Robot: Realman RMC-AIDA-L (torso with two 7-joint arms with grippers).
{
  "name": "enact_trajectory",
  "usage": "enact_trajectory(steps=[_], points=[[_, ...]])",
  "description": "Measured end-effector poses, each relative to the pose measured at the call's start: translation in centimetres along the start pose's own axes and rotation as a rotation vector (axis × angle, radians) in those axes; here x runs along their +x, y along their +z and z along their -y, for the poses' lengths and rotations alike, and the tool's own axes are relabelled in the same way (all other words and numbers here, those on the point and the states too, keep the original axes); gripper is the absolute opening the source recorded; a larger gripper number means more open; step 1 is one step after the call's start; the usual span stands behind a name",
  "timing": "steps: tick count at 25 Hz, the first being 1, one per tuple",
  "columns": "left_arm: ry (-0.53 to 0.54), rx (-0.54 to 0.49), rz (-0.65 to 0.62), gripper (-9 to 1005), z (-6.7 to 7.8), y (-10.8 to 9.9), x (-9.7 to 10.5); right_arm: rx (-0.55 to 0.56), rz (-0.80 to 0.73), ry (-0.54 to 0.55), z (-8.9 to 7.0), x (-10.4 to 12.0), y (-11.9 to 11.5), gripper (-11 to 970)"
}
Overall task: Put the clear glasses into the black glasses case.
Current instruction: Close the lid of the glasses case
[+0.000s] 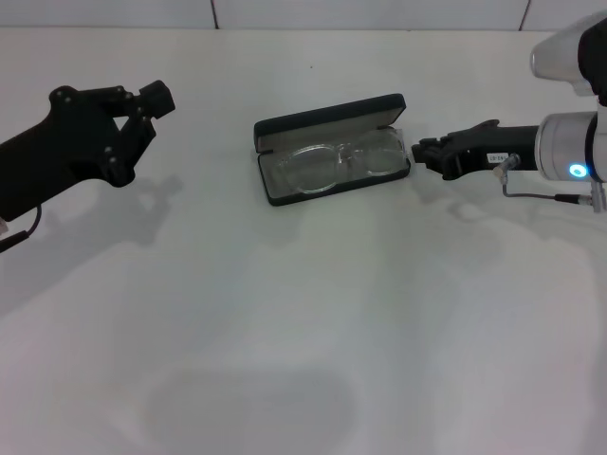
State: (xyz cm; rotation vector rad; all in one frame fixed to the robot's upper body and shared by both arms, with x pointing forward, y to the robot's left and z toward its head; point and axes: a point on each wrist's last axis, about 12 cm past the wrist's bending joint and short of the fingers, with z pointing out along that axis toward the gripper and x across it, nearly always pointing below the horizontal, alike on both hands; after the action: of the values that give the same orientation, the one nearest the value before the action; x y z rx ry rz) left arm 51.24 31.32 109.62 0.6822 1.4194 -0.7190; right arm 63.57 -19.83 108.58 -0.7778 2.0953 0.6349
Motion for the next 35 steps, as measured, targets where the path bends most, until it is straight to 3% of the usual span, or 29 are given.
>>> enact_trajectory(steps=[10, 35], points=[[0.001, -0.001, 0.001, 40, -0.1, 0.1, 0.0, 0.051, -0.042, -0.017, 0.0, -0.5, 1.2, 98], [0.002, -0.018, 0.007, 40, -0.2, -0.1, -0.1, -0.032, -0.061, -0.107, -2.2, -2.7, 2.9, 98]])
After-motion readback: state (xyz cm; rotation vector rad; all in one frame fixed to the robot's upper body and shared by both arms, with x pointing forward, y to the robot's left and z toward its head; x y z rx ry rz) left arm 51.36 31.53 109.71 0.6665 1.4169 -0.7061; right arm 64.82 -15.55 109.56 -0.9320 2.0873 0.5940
